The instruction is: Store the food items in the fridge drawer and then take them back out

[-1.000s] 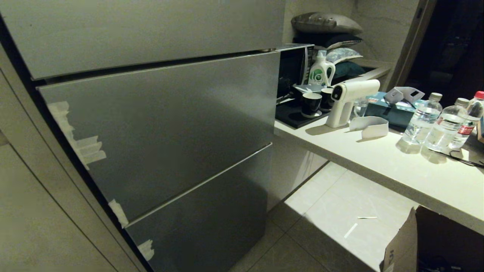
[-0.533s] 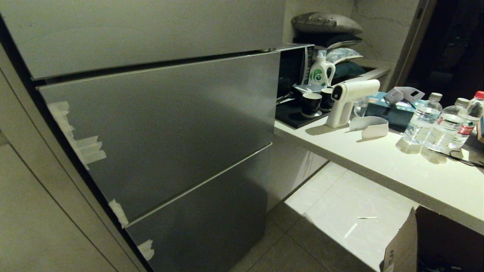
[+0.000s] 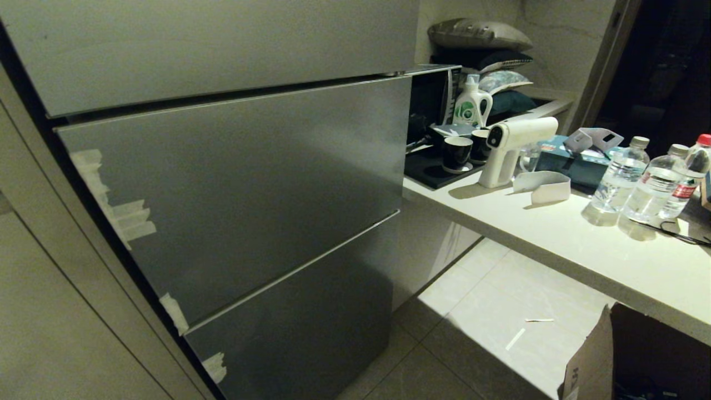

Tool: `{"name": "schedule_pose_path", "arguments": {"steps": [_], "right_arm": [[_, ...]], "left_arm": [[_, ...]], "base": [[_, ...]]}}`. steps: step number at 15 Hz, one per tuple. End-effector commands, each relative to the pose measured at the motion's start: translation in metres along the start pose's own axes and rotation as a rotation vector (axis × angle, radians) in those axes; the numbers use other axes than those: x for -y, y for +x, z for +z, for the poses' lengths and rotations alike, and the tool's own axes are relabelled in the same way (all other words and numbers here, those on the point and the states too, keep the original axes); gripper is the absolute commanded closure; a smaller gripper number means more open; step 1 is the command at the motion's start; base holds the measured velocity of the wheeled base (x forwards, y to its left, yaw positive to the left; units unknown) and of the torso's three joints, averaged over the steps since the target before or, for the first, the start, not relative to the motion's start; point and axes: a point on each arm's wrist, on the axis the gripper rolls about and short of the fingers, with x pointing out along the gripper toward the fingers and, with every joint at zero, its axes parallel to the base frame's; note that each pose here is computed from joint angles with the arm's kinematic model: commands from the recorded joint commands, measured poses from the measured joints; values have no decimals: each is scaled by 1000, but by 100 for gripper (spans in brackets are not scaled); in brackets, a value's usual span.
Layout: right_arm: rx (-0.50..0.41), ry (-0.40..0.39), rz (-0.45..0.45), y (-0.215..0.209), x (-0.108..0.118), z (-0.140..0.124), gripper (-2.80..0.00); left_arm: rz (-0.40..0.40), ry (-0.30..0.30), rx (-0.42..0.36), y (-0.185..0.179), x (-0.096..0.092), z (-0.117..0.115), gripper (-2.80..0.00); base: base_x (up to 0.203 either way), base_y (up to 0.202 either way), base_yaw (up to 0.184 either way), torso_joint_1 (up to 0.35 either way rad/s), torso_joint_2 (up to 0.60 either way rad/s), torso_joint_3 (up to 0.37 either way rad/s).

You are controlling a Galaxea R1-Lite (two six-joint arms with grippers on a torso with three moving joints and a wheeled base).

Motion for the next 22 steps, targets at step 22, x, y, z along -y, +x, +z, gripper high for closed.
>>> {"name": "schedule_pose_path", "arguments": {"steps": [22], "right_arm": [[-29,0,3,2,-1,-9,0]], "left_arm": [[126,-331,-302,236,-76,101,0]], "base": [[0,0,0,0,0,0]]}}
